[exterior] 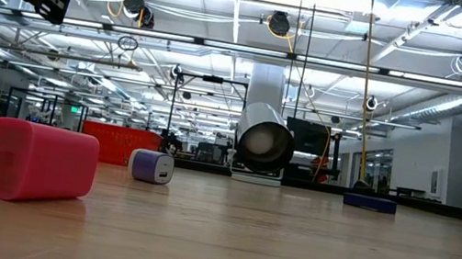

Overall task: Pick & Place Office items
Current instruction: Put the blue digital timer into the bottom red bin

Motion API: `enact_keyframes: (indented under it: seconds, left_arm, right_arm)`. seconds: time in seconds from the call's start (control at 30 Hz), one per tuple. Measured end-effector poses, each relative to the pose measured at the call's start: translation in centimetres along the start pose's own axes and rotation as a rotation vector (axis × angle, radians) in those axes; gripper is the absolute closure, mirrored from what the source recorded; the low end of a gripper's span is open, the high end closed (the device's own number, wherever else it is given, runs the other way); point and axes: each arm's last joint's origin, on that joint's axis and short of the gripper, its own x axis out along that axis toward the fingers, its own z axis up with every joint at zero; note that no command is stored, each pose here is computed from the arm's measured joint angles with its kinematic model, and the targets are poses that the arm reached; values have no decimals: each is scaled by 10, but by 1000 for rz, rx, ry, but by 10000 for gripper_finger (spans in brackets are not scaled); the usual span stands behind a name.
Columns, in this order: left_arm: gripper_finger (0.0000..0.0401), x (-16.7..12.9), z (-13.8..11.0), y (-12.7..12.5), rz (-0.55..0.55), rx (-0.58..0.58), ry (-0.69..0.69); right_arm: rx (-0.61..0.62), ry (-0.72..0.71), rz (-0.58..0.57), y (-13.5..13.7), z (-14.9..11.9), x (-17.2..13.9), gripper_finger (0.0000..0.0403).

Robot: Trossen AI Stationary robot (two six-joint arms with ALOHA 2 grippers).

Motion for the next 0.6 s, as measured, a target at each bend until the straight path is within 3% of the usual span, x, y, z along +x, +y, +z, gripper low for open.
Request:
enact_keyframes:
  seconds: [0.33,0.6]
  left_arm:
    - [359,0,0,0,0,0,0]
    - [359,0,0,0,0,0,0]
  right_arm:
    - [11,-14,55,-9,-3,14,341]
    - [30,-23,97,-6,-3,15,306]
